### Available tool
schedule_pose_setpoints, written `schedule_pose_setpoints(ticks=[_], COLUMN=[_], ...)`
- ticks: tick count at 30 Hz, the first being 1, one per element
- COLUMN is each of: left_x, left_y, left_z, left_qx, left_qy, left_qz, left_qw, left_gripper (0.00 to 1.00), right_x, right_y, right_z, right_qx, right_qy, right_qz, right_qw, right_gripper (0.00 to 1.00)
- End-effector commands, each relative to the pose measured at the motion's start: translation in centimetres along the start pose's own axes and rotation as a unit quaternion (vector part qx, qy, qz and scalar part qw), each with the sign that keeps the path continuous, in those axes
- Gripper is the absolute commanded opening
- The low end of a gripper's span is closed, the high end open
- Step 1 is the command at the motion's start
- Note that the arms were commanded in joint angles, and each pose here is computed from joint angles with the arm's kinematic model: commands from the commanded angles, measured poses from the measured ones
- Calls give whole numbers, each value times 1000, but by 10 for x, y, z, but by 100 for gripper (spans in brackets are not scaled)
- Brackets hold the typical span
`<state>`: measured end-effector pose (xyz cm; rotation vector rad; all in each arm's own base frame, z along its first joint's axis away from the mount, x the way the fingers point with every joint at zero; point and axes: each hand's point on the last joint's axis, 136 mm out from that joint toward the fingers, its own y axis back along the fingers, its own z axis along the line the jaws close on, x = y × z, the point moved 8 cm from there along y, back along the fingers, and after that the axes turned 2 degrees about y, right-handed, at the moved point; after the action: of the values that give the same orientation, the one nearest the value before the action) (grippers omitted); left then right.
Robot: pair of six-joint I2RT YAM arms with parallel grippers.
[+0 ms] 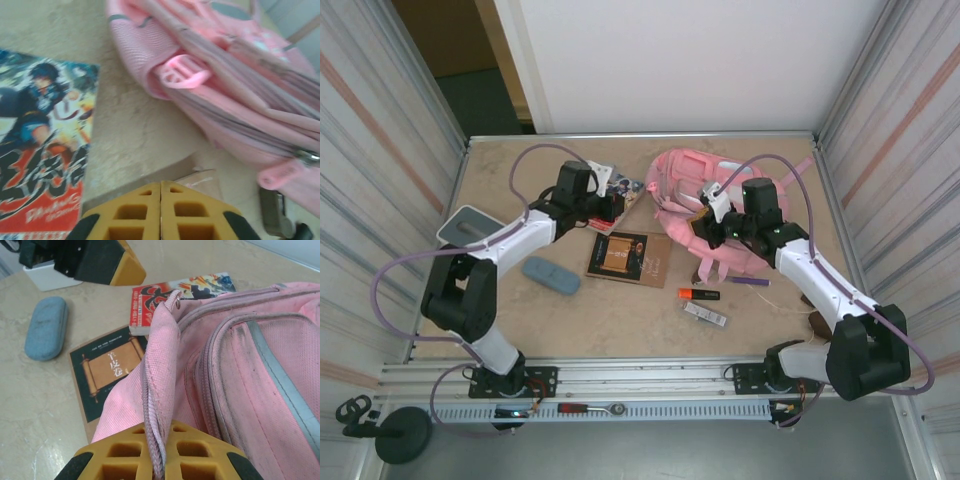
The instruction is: Pack the student bag
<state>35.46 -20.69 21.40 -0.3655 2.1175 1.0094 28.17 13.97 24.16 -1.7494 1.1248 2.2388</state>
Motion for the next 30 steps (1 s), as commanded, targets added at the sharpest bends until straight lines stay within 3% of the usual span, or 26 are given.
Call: schedule_pose_setpoints(ticks=[1, 6, 11, 20, 26, 30], left_x=[0, 7, 12, 2, 3, 3], left_y=[12, 5, -7, -37, -50, -53], left_z=[-21, -32, -50, -51, -49, -48], left_qx=[96, 148, 179, 187, 202, 199], left_qy=[-59, -110, -151, -164, -162, -160], left_qz=[-29, 6, 19, 42, 62, 61], left_qw=[993, 983, 972, 968, 964, 965], left_gripper=[24, 45, 56, 54, 41, 39], right_x=[-31, -33, -33, -30, -28, -29], right_y=[10, 9, 6, -1, -1, -1], right_z=[-1, -3, -3, -1, -2, -2], right_qx=[-3, -2, -7, -13, -9, -9], right_qy=[28, 30, 29, 30, 30, 34], right_qz=[-47, -47, -44, -35, -30, -30], right_qw=[998, 998, 999, 999, 999, 999], right_gripper=[0, 0, 0, 0, 0, 0])
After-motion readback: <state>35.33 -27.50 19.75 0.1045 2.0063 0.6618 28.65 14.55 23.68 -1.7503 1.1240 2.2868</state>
